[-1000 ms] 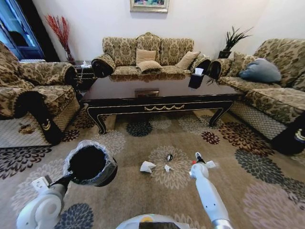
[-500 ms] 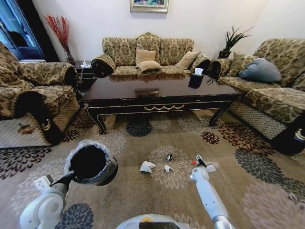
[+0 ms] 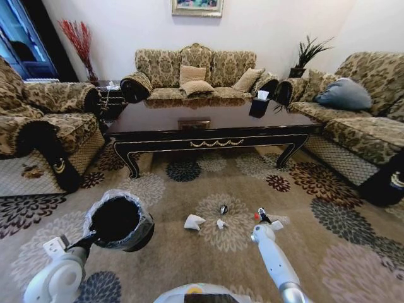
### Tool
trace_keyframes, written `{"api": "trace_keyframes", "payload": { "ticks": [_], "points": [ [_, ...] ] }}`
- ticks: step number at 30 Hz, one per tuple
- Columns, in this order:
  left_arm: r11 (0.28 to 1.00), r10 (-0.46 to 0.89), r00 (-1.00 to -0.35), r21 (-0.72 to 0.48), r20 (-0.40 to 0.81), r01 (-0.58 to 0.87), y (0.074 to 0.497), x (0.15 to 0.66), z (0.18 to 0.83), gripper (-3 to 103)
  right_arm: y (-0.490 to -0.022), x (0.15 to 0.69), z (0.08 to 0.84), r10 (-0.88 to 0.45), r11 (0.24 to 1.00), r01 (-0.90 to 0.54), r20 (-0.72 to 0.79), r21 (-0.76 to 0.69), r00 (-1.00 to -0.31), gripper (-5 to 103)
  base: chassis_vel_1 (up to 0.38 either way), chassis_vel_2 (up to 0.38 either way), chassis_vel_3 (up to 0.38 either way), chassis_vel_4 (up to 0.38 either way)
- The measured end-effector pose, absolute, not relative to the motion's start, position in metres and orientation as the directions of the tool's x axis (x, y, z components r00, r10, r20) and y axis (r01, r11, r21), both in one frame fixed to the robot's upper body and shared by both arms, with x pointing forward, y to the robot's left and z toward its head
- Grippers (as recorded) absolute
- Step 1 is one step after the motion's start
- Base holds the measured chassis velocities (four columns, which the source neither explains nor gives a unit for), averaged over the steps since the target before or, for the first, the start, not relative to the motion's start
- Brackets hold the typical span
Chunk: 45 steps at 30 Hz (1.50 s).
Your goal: Move to the front of the table and pick up the trash from the floor, then place it into the trash bin.
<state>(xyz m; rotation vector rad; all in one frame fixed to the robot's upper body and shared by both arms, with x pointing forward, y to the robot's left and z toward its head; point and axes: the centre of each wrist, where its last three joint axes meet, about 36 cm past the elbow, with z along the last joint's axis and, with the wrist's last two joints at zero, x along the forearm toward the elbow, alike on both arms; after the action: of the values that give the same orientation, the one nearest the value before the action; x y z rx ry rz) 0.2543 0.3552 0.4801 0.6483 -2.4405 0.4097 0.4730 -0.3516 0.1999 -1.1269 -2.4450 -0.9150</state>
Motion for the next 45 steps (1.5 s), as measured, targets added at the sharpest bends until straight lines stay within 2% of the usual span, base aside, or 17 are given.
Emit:
{"api": "trace_keyframes", "payload": {
  "ticks": [10, 19, 24, 27, 35, 36, 38, 40, 43, 44, 45],
  "points": [
    [0.836, -0.354, -0.717, -0.141, 0.6, -0.53, 0.351, 0.251, 0.481, 2, -0.363, 0.463, 0.192, 0.606, 0.474, 0.778, 0.487, 0.413, -0.628, 100, -0.239, -0.121, 0.216, 0.12],
    [0.837, -0.357, -0.712, -0.131, 0.605, -0.531, 0.349, 0.253, 0.478, 2, -0.348, 0.469, 0.201, 0.594, 0.47, 0.752, 0.465, 0.462, -0.657, 100, 0.013, -0.014, -0.013, 0.01],
    [0.838, -0.358, -0.713, -0.13, 0.603, -0.53, 0.349, 0.252, 0.479, 2, -0.34, 0.478, 0.203, 0.608, 0.437, 0.789, 0.504, 0.432, -0.613, 100, 0.0, 0.0, 0.0, 0.0],
    [0.836, -0.364, -0.713, -0.127, 0.599, -0.534, 0.351, 0.251, 0.481, 2, -0.335, 0.48, 0.199, 0.615, 0.403, 0.826, 0.552, 0.394, -0.564, 100, 0.0, 0.0, 0.0, 0.0],
    [0.834, -0.365, -0.709, -0.127, 0.603, -0.537, 0.352, 0.25, 0.48, 2, -0.332, 0.479, 0.191, 0.614, 0.387, 0.852, 0.591, 0.353, -0.523, 100, 0.0, 0.0, 0.0, 0.0],
    [0.833, -0.365, -0.709, -0.128, 0.604, -0.538, 0.352, 0.251, 0.479, 2, -0.332, 0.479, 0.191, 0.609, 0.386, 0.855, 0.601, 0.346, -0.518, 103, 0.0, 0.0, 0.0, 0.0],
    [0.834, -0.361, -0.709, -0.131, 0.605, -0.536, 0.351, 0.251, 0.478, 2, -0.331, 0.479, 0.19, 0.592, 0.388, 0.858, 0.622, 0.336, -0.512, 97, 0.0, 0.0, 0.0, 0.0],
    [0.834, -0.36, -0.71, -0.132, 0.605, -0.536, 0.351, 0.252, 0.478, 2, -0.331, 0.478, 0.189, 0.586, 0.39, 0.859, 0.63, 0.331, -0.509, 97, 0.0, 0.0, 0.0, 0.0],
    [0.835, -0.359, -0.709, -0.131, 0.607, -0.535, 0.35, 0.253, 0.477, 2, -0.331, 0.475, 0.183, 0.569, 0.404, 0.86, 0.65, 0.312, -0.504, 83, 0.0, 0.0, 0.0, 0.0],
    [0.835, -0.359, -0.709, -0.131, 0.607, -0.535, 0.35, 0.253, 0.477, 2, -0.331, 0.475, 0.183, 0.569, 0.404, 0.86, 0.65, 0.312, -0.504, 83, 0.0, 0.0, 0.0, 0.0],
    [0.835, -0.359, -0.708, -0.129, 0.608, -0.535, 0.35, 0.253, 0.476, 2, -0.331, 0.474, 0.181, 0.563, 0.413, 0.857, 0.653, 0.309, -0.507, 78, 0.0, 0.0, 0.0, 0.0]
  ]
}}
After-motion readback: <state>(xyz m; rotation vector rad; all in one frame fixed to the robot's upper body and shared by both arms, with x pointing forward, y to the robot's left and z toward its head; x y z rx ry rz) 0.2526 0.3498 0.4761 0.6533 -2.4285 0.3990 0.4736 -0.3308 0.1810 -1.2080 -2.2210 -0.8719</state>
